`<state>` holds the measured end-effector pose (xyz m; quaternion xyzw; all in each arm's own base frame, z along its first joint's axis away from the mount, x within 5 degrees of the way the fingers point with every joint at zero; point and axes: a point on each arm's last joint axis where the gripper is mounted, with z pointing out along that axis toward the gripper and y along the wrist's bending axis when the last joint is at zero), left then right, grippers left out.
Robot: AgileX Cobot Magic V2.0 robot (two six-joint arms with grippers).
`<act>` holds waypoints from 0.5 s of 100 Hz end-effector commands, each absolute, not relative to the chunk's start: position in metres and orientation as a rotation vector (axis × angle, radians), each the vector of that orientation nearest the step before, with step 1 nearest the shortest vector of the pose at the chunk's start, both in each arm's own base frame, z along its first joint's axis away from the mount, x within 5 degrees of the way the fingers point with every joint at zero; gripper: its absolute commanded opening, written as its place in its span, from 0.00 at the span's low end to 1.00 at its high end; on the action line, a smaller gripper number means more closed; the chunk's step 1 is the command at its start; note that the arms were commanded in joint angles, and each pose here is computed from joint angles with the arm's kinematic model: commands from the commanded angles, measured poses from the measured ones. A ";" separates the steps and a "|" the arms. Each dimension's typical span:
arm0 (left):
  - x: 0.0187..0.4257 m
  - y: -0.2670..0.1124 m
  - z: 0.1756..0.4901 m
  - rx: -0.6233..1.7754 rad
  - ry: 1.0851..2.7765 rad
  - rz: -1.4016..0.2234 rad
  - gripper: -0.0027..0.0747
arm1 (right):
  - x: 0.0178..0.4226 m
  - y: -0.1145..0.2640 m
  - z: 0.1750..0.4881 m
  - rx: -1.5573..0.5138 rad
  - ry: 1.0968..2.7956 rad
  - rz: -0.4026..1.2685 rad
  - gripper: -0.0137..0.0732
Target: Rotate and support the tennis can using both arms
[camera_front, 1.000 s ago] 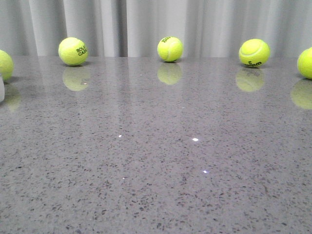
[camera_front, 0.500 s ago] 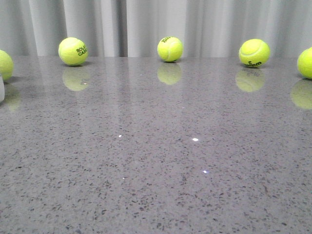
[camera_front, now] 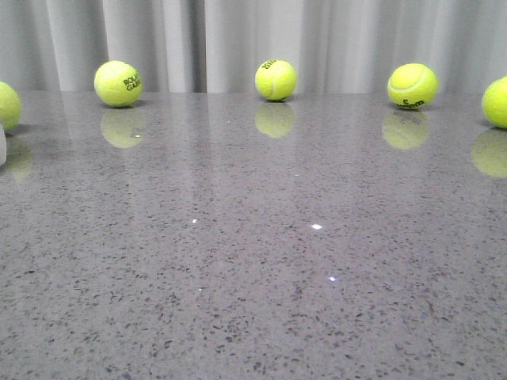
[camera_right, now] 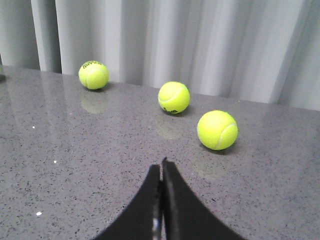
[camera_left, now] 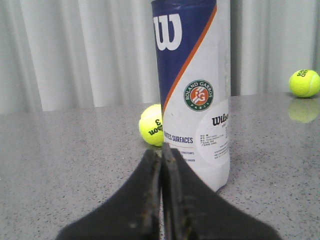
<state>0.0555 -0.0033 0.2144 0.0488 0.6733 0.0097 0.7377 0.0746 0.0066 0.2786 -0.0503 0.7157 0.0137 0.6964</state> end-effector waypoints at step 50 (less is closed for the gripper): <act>0.054 -0.004 0.207 0.096 1.406 0.010 0.01 | 0.050 0.001 0.233 -0.043 1.316 -0.034 0.08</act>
